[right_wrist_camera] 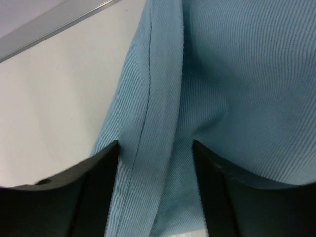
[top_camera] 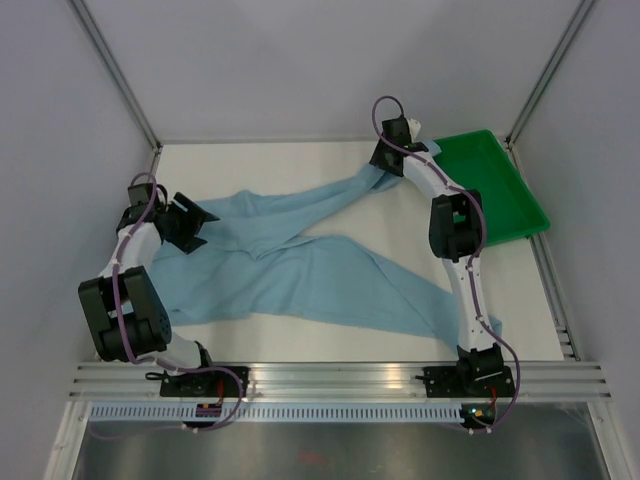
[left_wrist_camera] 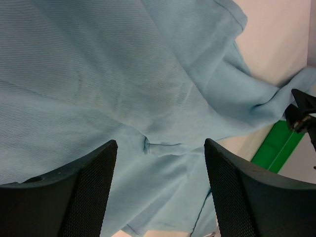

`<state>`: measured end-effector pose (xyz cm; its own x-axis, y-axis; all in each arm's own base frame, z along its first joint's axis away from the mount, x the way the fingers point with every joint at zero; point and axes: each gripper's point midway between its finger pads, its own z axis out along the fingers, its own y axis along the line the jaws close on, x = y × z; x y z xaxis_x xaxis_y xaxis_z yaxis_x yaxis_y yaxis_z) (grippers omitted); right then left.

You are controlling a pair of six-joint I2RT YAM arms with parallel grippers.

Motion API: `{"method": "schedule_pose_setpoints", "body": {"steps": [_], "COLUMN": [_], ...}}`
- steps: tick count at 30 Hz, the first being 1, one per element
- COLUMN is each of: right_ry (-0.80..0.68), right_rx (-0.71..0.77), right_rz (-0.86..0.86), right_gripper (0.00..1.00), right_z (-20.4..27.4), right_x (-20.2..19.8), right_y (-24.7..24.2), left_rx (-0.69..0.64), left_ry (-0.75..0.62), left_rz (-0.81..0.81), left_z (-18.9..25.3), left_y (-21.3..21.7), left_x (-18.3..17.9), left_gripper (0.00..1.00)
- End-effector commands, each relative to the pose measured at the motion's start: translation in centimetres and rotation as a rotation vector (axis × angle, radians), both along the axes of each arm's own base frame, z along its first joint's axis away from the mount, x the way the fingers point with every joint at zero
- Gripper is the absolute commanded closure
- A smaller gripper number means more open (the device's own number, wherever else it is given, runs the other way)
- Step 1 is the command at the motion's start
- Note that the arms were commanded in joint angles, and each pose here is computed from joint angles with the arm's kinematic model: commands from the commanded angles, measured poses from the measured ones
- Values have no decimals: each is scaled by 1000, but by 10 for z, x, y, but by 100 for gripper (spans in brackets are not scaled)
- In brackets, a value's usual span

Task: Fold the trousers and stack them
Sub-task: Flatten the trousers out

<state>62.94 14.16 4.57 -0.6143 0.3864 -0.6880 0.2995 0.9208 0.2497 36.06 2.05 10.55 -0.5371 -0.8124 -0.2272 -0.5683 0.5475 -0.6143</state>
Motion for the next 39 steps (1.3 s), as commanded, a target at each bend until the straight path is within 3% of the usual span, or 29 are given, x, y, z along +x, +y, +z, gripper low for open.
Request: {"method": "schedule_pose_setpoints", "body": {"steps": [1,2,3,5,7,14,15,17,18,19,21,22,24,25,29,32,33,34,36,37,39], "right_ry": [-68,-74,-95,-126,-184,-520,-590,-561,-617,-506,-505,-447,-432,-390,-149,-26,-5,10,1,-15,-91], "right_rx": [7,8,14,28,53,162,172,147,141,91,79,53,57,55,38,40,51,50,37,32,4], "right_rz": [-33,-36,-37,-25,-14,178,206,205,197,170,164,160,134,108,-41,-74,-90,-87,-79,-66,-46], "right_gripper": [37,47,64,89,100,100,100,100,100,100,100,100,100,100,99,90,83,65,43,25,11], "right_z": [7,7,11,22,44,200,245,232,270,214,202,175,160,141,72,40,37,36,54,64,114], "right_x": [21,23,27,32,42,49,35,14,-8,-28,-56,-93,-130,-163,-231,-262,-266,-269,-267,-264,-249], "right_y": [-11,-13,-13,-10,-5,28,29,31,26,21,15,4,-1,-12,-44,-51,-51,-51,-52,-51,-53], "left_rx": [-4,-4,-4,3,9,16,20,8,8,9,4,7,-3,0,23,33,29,29,29,33,64], "left_ry": [-65,-69,-69,-70,-69,-11,3,39,51,51,76,68,78,73,63,74,68,63,47,42,30], "left_rz": [-27,-29,-29,-30,-31,-11,-1,12,19,28,33,39,27,29,15,9,2,-1,-15,-24,-45], "left_z": [17,19,19,20,20,-1,-6,-16,-20,-20,-28,-27,-31,-29,-28,-28,-26,-25,-22,-20,-17], "left_y": [-9,-10,-10,-9,-9,-3,-1,1,3,7,9,14,16,19,27,31,29,30,29,29,31], "left_x": [5,6,7,7,7,8,9,12,14,18,20,25,27,30,37,40,41,43,45,46,47], "left_gripper": [23,23,23,23,24,23,23,23,23,23,23,23,23,23,23,23,23,24,24,24,25]}}
